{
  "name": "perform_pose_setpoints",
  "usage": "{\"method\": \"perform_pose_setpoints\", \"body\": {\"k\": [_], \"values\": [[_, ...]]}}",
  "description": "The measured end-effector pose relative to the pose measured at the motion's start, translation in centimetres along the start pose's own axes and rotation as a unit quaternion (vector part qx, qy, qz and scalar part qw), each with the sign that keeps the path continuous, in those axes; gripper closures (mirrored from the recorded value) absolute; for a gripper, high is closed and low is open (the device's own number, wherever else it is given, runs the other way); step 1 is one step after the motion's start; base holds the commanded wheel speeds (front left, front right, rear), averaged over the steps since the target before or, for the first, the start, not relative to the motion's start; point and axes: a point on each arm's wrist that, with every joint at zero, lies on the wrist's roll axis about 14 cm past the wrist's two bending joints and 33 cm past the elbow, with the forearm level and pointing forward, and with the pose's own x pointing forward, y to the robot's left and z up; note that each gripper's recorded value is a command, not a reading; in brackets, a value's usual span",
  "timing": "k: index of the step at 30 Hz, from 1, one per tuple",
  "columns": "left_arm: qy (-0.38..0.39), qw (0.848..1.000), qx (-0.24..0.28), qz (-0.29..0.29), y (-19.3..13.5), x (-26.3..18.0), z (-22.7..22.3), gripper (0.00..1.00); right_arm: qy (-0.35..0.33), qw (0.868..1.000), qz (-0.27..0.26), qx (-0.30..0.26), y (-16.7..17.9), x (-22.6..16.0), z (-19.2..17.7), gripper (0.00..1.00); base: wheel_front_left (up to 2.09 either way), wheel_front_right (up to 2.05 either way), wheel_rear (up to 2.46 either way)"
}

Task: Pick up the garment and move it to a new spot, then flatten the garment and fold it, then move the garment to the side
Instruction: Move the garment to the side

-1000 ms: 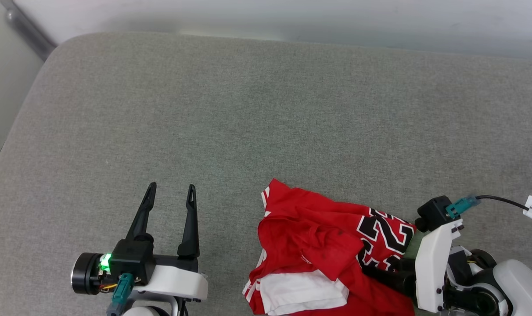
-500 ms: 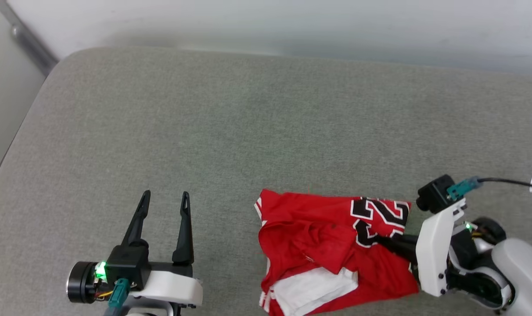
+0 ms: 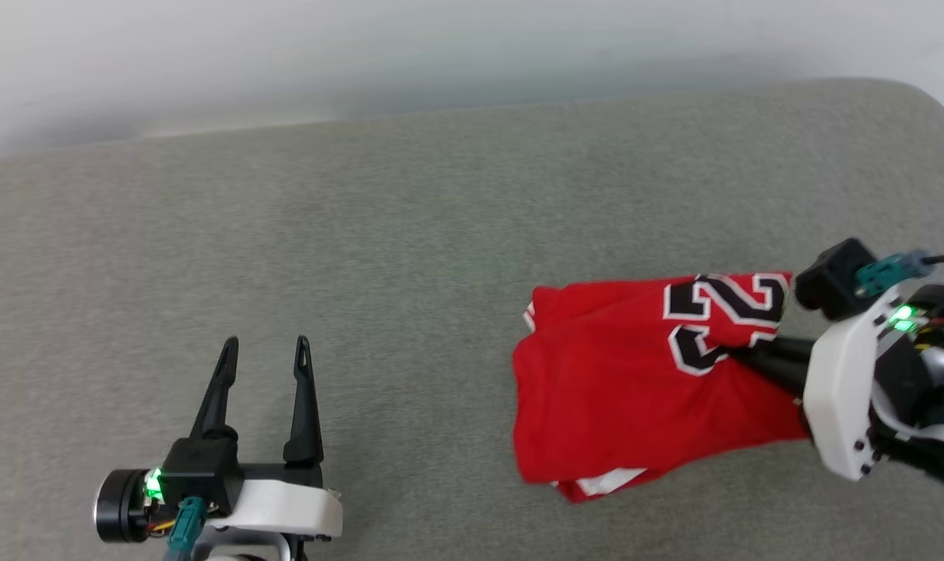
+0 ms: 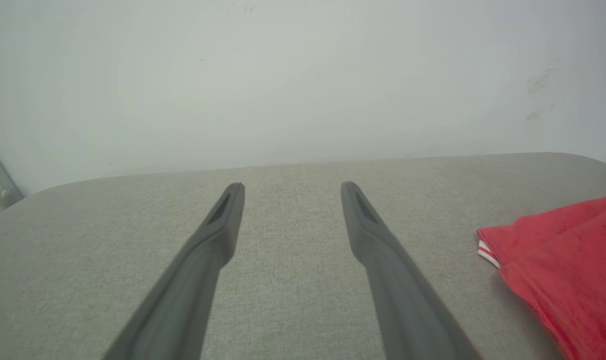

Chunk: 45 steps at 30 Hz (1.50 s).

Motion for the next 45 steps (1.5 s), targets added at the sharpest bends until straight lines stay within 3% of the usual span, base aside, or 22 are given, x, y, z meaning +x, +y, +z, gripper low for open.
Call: {"method": "perform_pose_setpoints", "body": {"k": [9,16,24,29,34,35,36,37,39,45], "values": [[0.005,0.999,-0.009,-0.053,-3.1,4.0,-2.0,0.0,0.043,0.99,-0.137,-0.016,-9.6,-2.5,-2.7,1.0,0.0,0.0,0.0],[0.016,0.997,-0.01,-0.073,-3.7,6.4,-4.4,0.0,0.112,0.962,-0.246,-0.046,-18.1,-3.8,-5.6,1.0,0.0,0.0,0.0],[0.026,0.997,-0.006,-0.078,-3.5,8.4,-7.0,0.0,0.175,0.921,-0.347,-0.022,-25.9,-6.1,-9.5,1.0,0.0,0.0,0.0],[0.034,0.996,-0.004,-0.077,-3.0,9.0,-8.4,0.0,0.197,0.901,-0.387,0.0,-28.8,-6.8,-11.6,1.0,0.0,0.0,0.0],[0.042,0.996,0.001,-0.076,-2.6,9.2,-9.4,0.0,0.187,0.896,-0.401,0.012,-29.6,-6.2,-12.5,1.0,0.0,0.0,0.0],[0.042,0.996,0.001,-0.076,-2.6,9.2,-9.4,0.0,0.178,0.898,-0.403,0.016,-29.6,-5.9,-12.3,0.87,0.0,0.0,0.0],[0.041,0.996,0.002,-0.075,-2.7,9.2,-9.3,0.0,0.169,0.899,-0.403,0.026,-29.4,-5.6,-12.3,0.66,0.0,0.0,0.0],[0.04,0.996,0.001,-0.075,-2.7,9.2,-9.2,0.0,0.162,0.9,-0.403,0.033,-29.2,-5.3,-12.3,0.0,0.0,0.0,0.0],[0.036,0.996,0.001,-0.076,-2.8,9.2,-8.8,0.0,0.156,0.901,-0.404,0.036,-28.9,-5.3,-12.2,0.0,0.0,0.0,0.0],[0.02,0.998,0.0,-0.064,-2.7,7.6,-5.7,0.0,0.007,0.889,-0.456,-0.042,-30.3,-9.4,-4.0,0.0,0.0,0.0,0.0]]}}
